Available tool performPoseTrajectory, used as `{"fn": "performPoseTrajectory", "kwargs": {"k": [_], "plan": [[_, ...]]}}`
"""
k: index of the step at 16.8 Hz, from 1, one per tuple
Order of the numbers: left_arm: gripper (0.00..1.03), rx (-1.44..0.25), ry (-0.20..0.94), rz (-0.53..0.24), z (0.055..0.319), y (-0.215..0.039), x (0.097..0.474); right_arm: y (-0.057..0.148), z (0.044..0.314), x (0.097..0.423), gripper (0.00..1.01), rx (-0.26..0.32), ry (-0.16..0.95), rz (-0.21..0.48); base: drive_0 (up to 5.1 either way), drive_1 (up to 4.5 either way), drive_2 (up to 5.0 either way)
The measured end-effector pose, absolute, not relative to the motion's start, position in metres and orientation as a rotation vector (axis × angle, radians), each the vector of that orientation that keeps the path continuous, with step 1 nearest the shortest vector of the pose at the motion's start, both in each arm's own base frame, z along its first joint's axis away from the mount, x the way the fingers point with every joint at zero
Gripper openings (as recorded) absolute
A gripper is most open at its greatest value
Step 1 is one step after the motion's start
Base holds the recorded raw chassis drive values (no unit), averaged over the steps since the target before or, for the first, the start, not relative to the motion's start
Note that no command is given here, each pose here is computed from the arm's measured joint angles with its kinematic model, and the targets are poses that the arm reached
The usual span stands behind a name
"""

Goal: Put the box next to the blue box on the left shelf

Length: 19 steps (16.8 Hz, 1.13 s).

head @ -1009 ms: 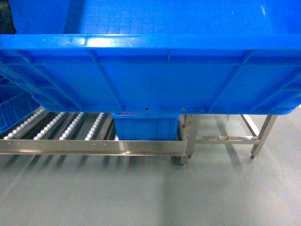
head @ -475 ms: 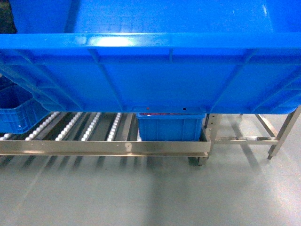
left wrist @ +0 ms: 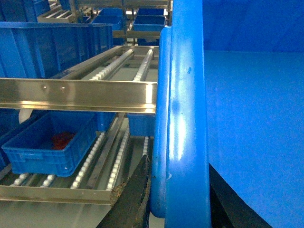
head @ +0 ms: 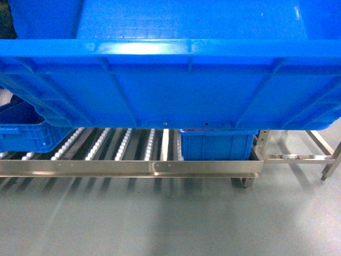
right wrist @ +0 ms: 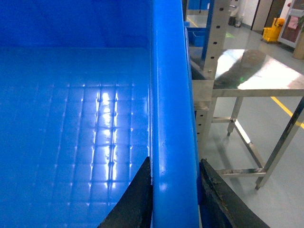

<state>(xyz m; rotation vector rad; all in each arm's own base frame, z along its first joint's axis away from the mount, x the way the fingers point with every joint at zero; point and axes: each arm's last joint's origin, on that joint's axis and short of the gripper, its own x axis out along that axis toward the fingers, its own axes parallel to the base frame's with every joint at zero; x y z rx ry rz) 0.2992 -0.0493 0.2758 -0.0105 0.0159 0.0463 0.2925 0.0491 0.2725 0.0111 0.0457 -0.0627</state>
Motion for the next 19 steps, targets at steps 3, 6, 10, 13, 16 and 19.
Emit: {"fn": "performPoseTrajectory", "kwargs": {"k": [3, 6, 10, 13, 16, 19], "plan": [[0.20, -0.012, 0.015, 0.048, 0.2758, -0.0494, 0.2991, 0.0487, 0.2732, 0.2925, 0.21, 0.012, 0.040, -0.068, -4.9, 2.52, 2.5], [0.20, -0.011, 0.016, 0.046, 0.2758, -0.0494, 0.2991, 0.0491, 0.2728, 0.2924, 0.21, 0.011, 0.043, -0.064, -4.9, 2.47, 2.5], [0.20, -0.011, 0.016, 0.047, 0.2758, -0.0493, 0.2992, 0.0491, 0.2728, 0.2924, 0.21, 0.012, 0.043, -0.063, -4.9, 2.48, 2.5], [0.20, -0.011, 0.017, 0.046, 0.2757, -0.0493, 0.2992, 0.0491, 0.2729, 0.2924, 0.21, 0.011, 0.043, -0.063, -5.0, 2.39, 2.4], [0.20, -0.011, 0.016, 0.048, 0.2758, -0.0493, 0.2992, 0.0489, 0.2729, 0.2924, 0.21, 0.011, 0.043, -0.067, -5.0, 2.43, 2.4], [0.20, -0.011, 0.016, 0.047, 0.2758, -0.0493, 0.2992, 0.0491, 0.2728, 0.2925, 0.21, 0.011, 0.043, -0.064, -5.0, 2.40, 2.4]]}}
